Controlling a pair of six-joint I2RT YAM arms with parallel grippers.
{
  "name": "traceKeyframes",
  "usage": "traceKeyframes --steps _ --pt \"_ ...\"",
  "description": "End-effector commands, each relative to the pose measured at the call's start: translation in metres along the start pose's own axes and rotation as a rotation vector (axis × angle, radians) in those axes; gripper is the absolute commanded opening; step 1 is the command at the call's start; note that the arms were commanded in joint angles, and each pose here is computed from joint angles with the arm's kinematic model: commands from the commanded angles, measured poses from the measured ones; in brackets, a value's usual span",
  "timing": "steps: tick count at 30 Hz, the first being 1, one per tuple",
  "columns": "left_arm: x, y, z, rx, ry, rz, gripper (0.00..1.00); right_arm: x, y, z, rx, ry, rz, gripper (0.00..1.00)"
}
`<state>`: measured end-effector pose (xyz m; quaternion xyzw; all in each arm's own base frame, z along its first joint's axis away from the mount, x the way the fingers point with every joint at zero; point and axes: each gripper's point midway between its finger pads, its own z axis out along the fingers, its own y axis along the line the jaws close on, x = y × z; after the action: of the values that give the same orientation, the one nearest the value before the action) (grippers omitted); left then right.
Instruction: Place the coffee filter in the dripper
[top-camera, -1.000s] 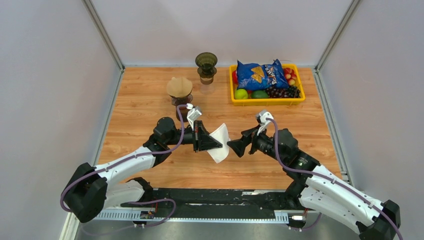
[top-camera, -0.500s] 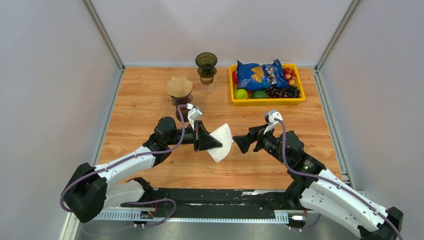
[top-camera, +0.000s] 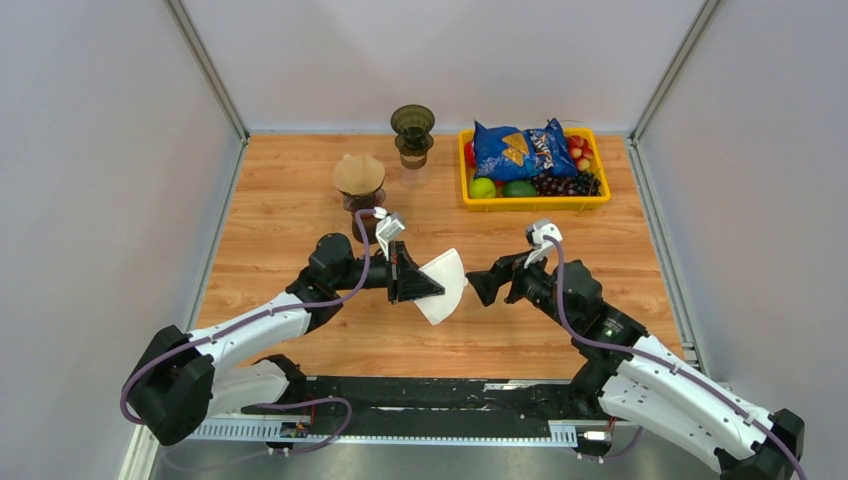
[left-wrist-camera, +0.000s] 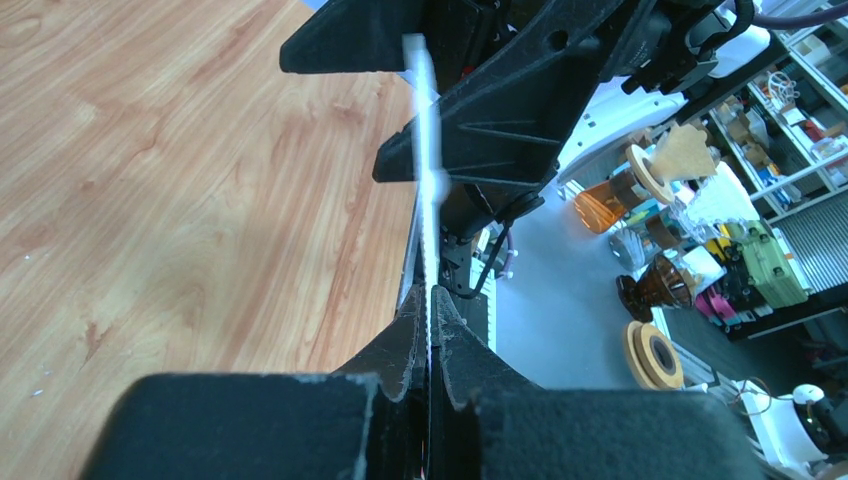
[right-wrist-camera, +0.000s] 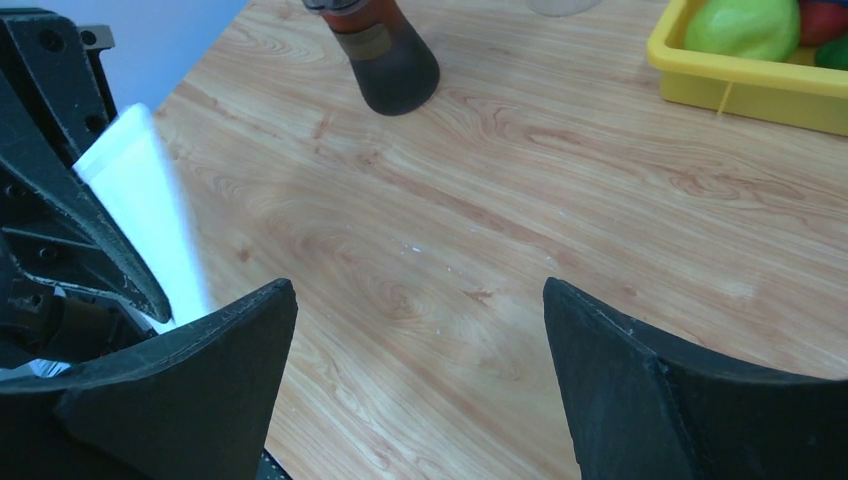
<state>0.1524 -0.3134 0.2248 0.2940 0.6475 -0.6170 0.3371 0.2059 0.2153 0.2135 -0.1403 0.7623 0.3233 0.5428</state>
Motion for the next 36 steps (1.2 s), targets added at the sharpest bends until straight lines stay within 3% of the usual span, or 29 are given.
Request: traceKeyframes --steps 1,11,26,36 --pt "-0.016 -0.011 0.003 0.032 -0.025 0.065 0.00 -0.035 -0.002 -0.008 0.040 -0.109 0.004 0.96" --pt "-0.018 -0.008 0.003 0.008 -0.033 0.055 0.00 -0.025 0.039 -0.013 -0.183 -0.030 -0.014 0.96" --pt "-0.016 -0.012 0.005 0.044 -0.016 0.050 0.00 -0.012 0.047 0.000 -0.228 0.038 -0.016 0.97" --pt "-0.008 -0.041 0.000 0.216 0.024 0.089 0.00 -0.023 0.060 -0.002 -0.298 -0.010 -0.007 0.80"
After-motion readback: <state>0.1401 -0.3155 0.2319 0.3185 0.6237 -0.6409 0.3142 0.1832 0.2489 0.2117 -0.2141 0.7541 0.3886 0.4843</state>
